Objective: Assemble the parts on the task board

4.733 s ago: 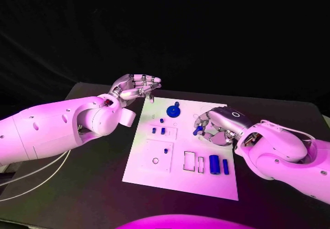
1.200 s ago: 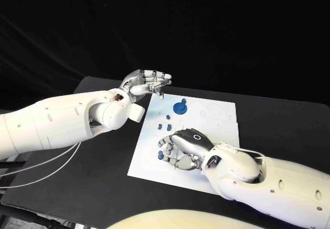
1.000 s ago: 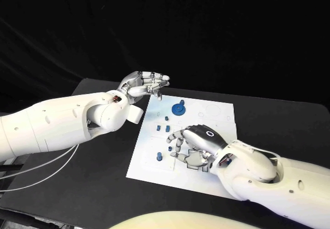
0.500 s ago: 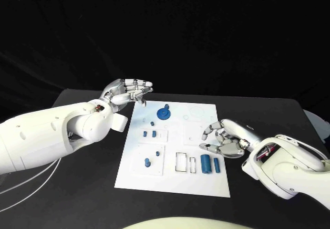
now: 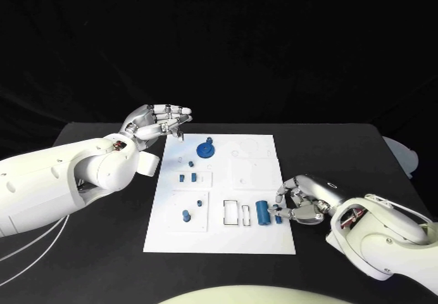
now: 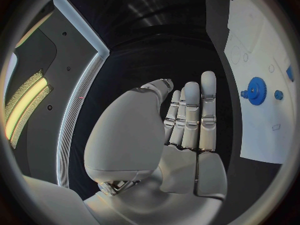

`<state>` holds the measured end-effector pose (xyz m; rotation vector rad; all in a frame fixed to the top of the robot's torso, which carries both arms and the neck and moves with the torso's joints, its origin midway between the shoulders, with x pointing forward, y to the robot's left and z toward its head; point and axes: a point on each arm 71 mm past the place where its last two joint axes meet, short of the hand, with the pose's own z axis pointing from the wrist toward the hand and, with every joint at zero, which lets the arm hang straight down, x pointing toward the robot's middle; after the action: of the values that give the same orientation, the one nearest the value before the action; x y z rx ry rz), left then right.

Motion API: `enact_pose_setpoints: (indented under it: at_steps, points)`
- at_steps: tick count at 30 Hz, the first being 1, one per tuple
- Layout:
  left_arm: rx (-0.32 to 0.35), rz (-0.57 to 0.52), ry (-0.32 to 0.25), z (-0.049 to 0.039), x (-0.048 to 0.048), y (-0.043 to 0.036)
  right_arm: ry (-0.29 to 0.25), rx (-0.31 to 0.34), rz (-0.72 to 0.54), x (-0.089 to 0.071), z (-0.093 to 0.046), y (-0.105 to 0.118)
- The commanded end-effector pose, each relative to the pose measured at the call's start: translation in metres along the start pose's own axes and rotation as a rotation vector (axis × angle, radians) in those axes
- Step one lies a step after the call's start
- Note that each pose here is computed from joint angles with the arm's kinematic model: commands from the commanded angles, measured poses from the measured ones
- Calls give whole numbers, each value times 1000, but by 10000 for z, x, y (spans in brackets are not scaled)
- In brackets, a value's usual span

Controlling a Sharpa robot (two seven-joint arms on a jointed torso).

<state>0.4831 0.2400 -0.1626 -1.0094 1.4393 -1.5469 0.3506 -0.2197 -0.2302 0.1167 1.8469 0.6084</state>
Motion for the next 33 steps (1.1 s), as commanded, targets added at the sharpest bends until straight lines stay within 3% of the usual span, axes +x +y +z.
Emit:
enact_pose_setpoints:
  at_steps: [1,18,33]
  points:
    - [6,-12,16,1,20,-8,-20,35,-61,45,14,-1]
    - [4,-11,14,-9,5,-8,24,44,-61,283,126,103]
    - [2,-11,13,-19,-6,-9,59,60,-85,391,218,90]
